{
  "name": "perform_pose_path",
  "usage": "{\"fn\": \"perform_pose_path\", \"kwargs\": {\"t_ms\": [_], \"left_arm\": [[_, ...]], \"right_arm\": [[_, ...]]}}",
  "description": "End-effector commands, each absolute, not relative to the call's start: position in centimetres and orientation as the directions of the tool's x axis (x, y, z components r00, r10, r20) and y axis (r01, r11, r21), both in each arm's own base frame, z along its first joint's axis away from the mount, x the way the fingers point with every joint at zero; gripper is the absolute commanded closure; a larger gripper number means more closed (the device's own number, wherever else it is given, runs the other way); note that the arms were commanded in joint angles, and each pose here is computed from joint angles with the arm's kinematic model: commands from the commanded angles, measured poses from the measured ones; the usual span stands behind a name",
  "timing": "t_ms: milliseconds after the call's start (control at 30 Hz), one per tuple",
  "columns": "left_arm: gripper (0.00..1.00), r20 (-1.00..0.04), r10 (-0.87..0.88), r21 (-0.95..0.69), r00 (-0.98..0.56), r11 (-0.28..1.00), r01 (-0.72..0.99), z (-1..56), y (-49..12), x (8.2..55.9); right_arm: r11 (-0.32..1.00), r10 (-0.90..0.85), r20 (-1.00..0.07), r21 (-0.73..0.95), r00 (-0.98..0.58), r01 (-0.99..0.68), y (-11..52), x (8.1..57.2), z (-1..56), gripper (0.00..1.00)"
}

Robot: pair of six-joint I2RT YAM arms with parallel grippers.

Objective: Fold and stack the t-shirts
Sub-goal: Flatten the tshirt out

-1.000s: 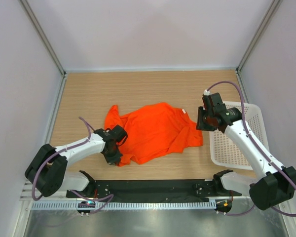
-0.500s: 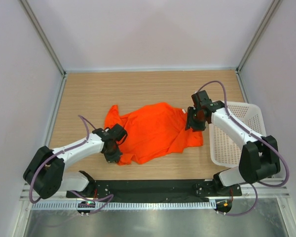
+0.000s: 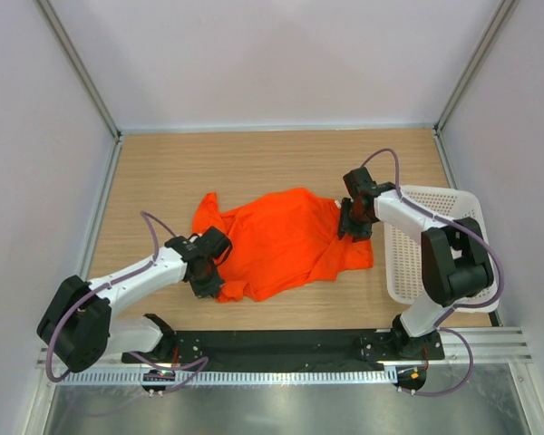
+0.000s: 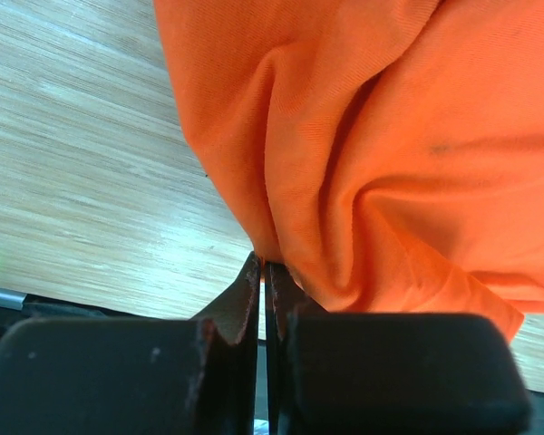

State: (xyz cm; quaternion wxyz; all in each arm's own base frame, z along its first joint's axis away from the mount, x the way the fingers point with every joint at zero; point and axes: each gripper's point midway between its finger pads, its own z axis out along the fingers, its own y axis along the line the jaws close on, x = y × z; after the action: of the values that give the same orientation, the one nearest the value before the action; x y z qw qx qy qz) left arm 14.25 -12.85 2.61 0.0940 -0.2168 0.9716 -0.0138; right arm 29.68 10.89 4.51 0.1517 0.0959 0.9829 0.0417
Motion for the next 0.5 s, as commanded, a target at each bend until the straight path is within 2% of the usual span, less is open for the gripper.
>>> {"fn": "perform_pose_path", "kwargs": {"t_ms": [0,467], "left_arm": [[1.0,-0.2,-0.415,-0.107,-0.888,0.91,-0.401,3.9,-13.3,15.0],[1.0,-0.197,-0.399,-0.096,-0.895,0.917,-0.388,4.1,-12.7,14.4]], "right_arm": [[0.974,0.219,-0.382,0.131,-0.898,0.182,11.1,32.9,5.4,0.53],[0.97,0.237,-0.36,0.14,-0.902,0.199,11.5,34.2,4.0,0.6]]}}
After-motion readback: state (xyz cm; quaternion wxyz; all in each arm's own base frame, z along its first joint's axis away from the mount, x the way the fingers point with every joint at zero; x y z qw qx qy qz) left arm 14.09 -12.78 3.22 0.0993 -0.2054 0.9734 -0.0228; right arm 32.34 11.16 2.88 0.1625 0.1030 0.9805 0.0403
